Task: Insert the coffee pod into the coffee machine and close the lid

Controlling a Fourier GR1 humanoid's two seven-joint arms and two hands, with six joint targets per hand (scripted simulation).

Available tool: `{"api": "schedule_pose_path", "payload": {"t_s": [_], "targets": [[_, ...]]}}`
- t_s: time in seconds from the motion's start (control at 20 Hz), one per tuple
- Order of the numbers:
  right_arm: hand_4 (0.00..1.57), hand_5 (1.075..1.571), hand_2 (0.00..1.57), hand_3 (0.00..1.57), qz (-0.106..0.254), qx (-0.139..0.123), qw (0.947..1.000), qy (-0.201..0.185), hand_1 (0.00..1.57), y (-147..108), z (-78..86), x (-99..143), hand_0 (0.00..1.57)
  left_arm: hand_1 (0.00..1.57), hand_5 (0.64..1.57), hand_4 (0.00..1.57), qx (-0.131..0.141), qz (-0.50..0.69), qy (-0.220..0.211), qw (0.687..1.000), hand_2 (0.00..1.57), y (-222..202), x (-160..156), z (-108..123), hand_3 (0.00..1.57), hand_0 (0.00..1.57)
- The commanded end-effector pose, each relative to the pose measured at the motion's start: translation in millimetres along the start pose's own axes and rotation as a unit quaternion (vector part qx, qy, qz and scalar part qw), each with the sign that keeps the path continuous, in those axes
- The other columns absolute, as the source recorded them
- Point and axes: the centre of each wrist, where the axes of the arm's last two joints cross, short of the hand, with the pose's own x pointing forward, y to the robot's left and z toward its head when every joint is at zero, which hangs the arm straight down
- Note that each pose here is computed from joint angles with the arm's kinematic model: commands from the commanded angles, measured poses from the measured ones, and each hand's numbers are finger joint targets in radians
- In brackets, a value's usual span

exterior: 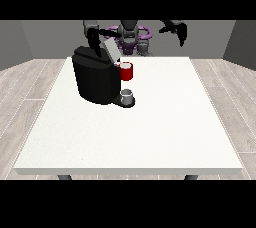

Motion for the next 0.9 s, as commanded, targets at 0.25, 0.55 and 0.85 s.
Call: {"api": "schedule_pose_path", "payload": {"t_s": [0.25,0.55,0.85], "targets": [[0.08,1.571,0.00,0.00,0.014,0.031,0.9993,-0.017,0.00,0,-12.9,18,0.00,0.00,1.571,0.31,0.040,-0.027,0.002,0.999,0.00,16,5,26,0.00,0.00],[0.20,1.571,0.00,0.00,0.050,0.052,0.9960,-0.053,0.00,36,-18.4,23,0.00,0.00,1.571,0.35,0.050,-0.039,-0.006,0.998,0.00,10,7,17,0.00,0.00],[0.10,1.571,0.00,0.00,0.072,0.080,0.9911,-0.078,0.00,50,-35.2,91,0.00,0.00,1.571,0.38,0.036,-0.032,-0.006,0.999,0.00,5,-2,15,0.00,0.00]]}}
